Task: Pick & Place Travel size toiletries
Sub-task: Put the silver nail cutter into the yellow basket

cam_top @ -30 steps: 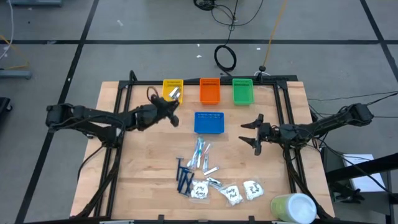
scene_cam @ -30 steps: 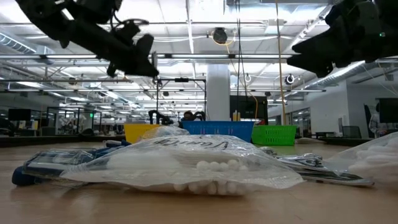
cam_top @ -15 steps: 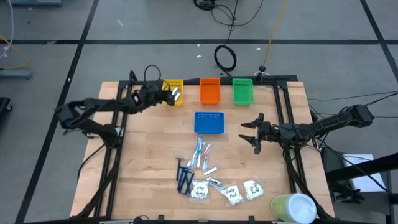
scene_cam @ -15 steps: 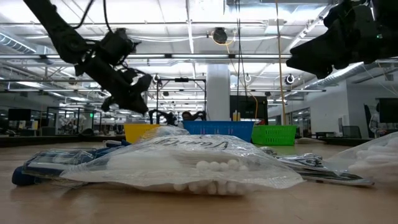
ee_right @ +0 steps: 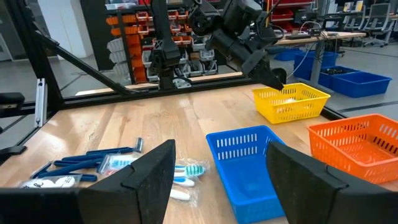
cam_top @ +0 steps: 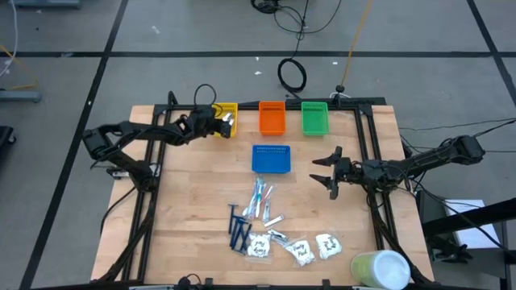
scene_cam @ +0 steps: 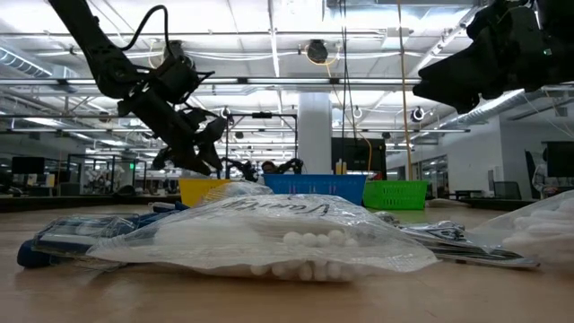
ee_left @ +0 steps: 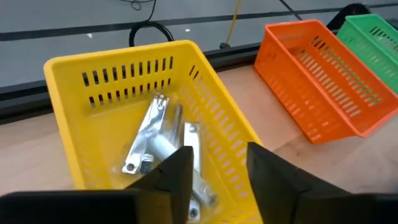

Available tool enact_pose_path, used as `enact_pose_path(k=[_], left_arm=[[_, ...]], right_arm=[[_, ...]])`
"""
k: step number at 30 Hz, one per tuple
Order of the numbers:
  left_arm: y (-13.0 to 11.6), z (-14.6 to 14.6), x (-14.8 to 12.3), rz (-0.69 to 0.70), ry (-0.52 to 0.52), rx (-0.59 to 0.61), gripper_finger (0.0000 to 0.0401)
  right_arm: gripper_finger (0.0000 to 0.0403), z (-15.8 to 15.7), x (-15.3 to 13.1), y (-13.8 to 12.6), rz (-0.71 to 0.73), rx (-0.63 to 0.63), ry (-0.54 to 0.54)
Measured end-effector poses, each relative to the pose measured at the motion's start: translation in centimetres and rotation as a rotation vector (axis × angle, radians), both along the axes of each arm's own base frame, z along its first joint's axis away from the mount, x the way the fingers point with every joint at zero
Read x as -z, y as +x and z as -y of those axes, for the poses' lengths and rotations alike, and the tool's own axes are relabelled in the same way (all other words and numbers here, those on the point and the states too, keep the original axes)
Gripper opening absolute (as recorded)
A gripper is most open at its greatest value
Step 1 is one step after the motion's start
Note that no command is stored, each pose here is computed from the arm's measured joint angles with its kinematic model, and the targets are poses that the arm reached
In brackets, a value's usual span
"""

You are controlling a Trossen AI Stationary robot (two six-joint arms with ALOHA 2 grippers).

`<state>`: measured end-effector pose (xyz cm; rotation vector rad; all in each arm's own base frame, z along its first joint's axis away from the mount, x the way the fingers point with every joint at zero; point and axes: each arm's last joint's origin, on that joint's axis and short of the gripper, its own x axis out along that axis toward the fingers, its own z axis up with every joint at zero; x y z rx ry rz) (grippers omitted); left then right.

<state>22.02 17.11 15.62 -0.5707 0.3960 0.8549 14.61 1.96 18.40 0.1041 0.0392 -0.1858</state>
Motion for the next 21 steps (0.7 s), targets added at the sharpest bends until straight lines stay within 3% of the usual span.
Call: enact_pose_path(k=[3, 9, 12, 16, 21], left_arm=[[0.2, 0.1, -0.1, -0.01, 0.024, 0.047, 0.0182], [1.3, 2.0, -2.5, 0.079, 0.136, 0.339, 0.0209], [2.0, 3.9, -3.7, 0.105, 0.193, 0.435, 0.0211], [2.5, 6.1, -5.1, 0.131, 0.273, 0.542, 0.0211], [3.1, 7.8, -6.1, 0.195, 0.32, 0.604, 0.0211]], right_arm=[[0.0238, 0.0, 0.0, 0.0, -0.001, 0.0, -0.002], [0.0238, -0.3, -0.2, 0.3, 0.04, -0.019, 0.032], [0.0238, -1.0, -0.4, 0.8, 0.073, -0.101, 0.044], [0.0238, -2.4, -0.2, 3.1, -0.079, -0.159, 0.013], [0.0238, -4.7, 0.3, 8.2, -0.341, -0.259, -0.036]])
